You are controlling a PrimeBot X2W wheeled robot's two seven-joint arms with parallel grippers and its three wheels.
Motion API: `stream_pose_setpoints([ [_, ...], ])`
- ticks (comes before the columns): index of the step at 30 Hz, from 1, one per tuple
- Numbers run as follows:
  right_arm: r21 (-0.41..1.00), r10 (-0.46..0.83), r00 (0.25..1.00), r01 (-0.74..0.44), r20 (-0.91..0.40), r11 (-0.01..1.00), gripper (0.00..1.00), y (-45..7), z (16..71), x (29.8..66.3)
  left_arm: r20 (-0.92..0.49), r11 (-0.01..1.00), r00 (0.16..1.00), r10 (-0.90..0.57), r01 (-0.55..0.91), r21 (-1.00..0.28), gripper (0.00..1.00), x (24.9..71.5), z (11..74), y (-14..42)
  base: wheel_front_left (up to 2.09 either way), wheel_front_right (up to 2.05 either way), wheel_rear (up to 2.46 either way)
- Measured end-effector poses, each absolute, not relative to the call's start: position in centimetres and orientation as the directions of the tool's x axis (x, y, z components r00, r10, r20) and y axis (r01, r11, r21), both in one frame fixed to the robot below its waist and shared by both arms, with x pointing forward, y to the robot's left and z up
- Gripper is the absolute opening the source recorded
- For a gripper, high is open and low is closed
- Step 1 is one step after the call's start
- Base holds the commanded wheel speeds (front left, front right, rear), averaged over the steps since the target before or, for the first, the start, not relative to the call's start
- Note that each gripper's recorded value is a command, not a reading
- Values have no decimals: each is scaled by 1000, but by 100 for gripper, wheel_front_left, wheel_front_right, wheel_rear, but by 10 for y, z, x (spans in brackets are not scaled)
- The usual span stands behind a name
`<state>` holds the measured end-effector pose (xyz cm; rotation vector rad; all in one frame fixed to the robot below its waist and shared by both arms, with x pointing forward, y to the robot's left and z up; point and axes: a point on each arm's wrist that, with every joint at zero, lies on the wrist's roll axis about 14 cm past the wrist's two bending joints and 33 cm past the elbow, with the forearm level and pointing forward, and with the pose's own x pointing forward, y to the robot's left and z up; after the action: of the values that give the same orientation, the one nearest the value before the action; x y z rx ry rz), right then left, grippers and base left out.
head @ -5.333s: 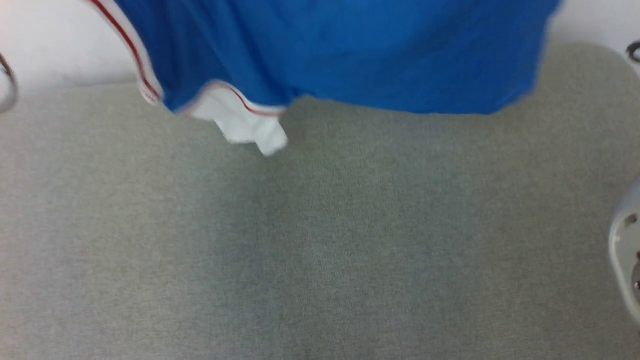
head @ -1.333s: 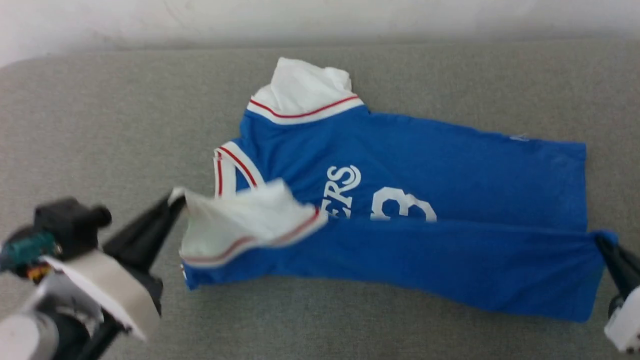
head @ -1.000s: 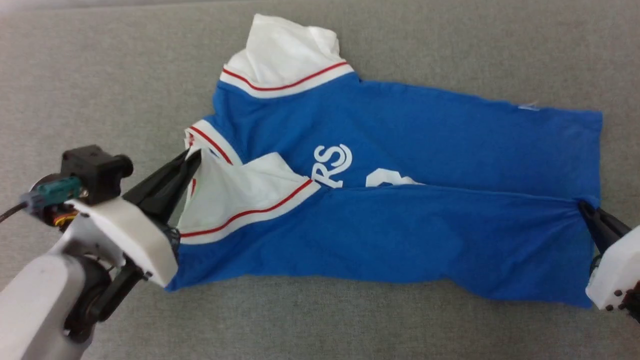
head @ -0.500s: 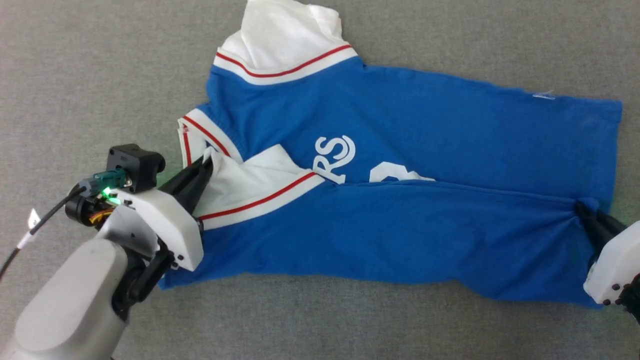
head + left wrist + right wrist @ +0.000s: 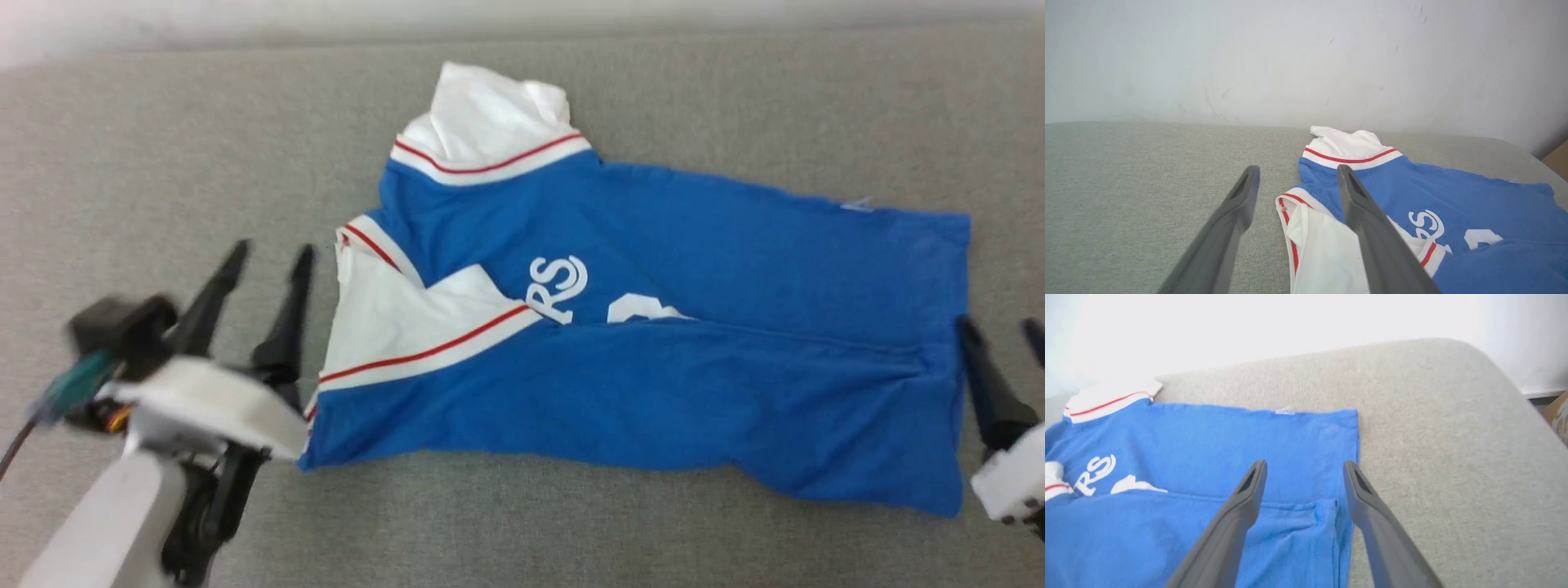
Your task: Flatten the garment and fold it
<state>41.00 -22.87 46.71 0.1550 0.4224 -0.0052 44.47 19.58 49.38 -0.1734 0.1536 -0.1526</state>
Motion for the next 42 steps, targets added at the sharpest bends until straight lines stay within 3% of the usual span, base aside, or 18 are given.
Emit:
stream_pose_setpoints([
  [7, 42, -76, 982, 85, -175, 996, 100, -240, 512, 383, 67, 989, 998, -19, 29, -147, 100, 391, 540, 211, 0, 0, 0],
  [15, 14, -163, 984, 165, -73, 986, 100, -267, 519, 336, 48, 978, 993, 107, -96, -187, 100, 330, 533, 210, 0, 0, 0],
  [23, 31, -150, 988, 151, -43, 988, 100, -263, 526, 323, 47, 990, 996, 72, -66, -128, 100, 313, 533, 211, 0, 0, 0],
  [27, 31, -137, 989, 139, -51, 990, 100, -259, 526, 328, -25, 998, 1000, -4, 2, -56, 100, 328, 529, 211, 0, 0, 0],
  [31, 30, -129, 989, 131, -76, 991, 100, -256, 518, 334, -186, 997, 979, -79, 78, -11, 100, 346, 509, 206, 0, 0, 0],
  [42, 41, -121, 981, 128, -150, 991, 100, -252, 492, 350, -569, 986, 805, -167, 152, -74, 100, 361, 439, 190, 0, 0, 0],
])
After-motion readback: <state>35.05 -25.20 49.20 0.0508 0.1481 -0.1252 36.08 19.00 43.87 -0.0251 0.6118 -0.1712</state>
